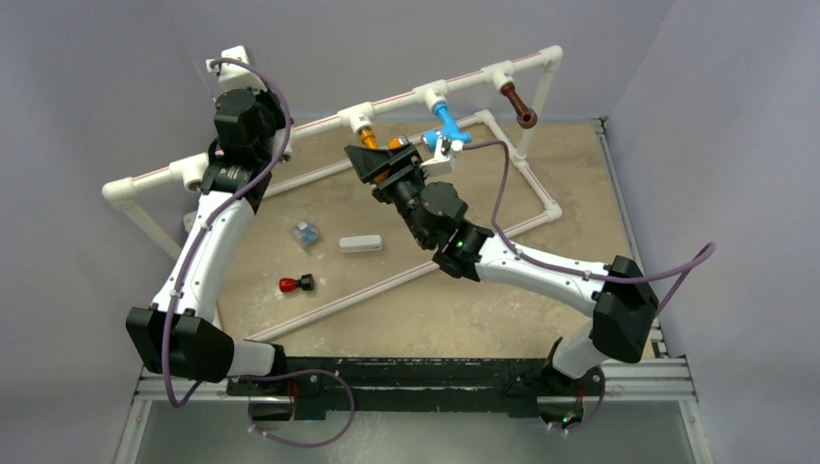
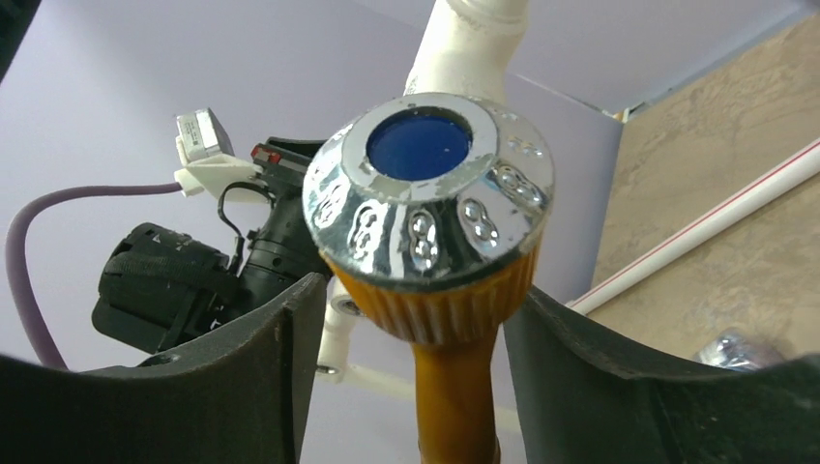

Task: Install the water faucets

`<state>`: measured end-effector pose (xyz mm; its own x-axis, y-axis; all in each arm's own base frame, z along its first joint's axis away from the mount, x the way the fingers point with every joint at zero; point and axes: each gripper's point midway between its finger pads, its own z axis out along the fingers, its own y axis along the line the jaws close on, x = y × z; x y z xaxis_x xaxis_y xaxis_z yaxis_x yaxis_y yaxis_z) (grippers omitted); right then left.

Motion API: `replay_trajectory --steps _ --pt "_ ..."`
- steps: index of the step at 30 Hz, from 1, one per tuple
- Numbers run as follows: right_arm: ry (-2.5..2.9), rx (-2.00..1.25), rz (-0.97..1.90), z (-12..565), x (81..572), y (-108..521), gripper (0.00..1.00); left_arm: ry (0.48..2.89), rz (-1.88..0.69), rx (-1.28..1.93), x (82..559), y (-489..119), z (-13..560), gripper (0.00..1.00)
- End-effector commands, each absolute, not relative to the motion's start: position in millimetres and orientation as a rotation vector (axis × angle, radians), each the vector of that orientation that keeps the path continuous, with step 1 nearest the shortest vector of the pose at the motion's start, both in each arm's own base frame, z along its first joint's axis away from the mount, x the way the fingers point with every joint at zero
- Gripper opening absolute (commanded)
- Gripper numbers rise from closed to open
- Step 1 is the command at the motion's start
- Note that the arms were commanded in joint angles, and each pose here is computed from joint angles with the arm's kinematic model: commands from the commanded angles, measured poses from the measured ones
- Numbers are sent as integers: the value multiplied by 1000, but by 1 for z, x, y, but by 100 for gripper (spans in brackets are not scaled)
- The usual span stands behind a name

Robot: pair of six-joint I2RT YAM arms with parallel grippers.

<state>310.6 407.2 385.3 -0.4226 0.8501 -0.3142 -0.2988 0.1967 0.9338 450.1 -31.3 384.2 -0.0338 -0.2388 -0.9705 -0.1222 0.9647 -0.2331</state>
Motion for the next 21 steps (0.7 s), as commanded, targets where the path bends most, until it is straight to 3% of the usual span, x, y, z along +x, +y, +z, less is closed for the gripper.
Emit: replay_trajectory --steps 1,6,10,21 --pt "1392 563 1355 402 310 378 69 1878 -74 -232 438 -40 306 0" --pt "1367 551 1269 404 312 362 70 1883 -81 -229 438 -41 305 0" --pt "1349 534 1256 409 313 361 64 1884 -81 -230 438 -41 304 0" --pt "1355 586 1297 402 315 365 17 1884 -85 -229 438 -41 304 0"
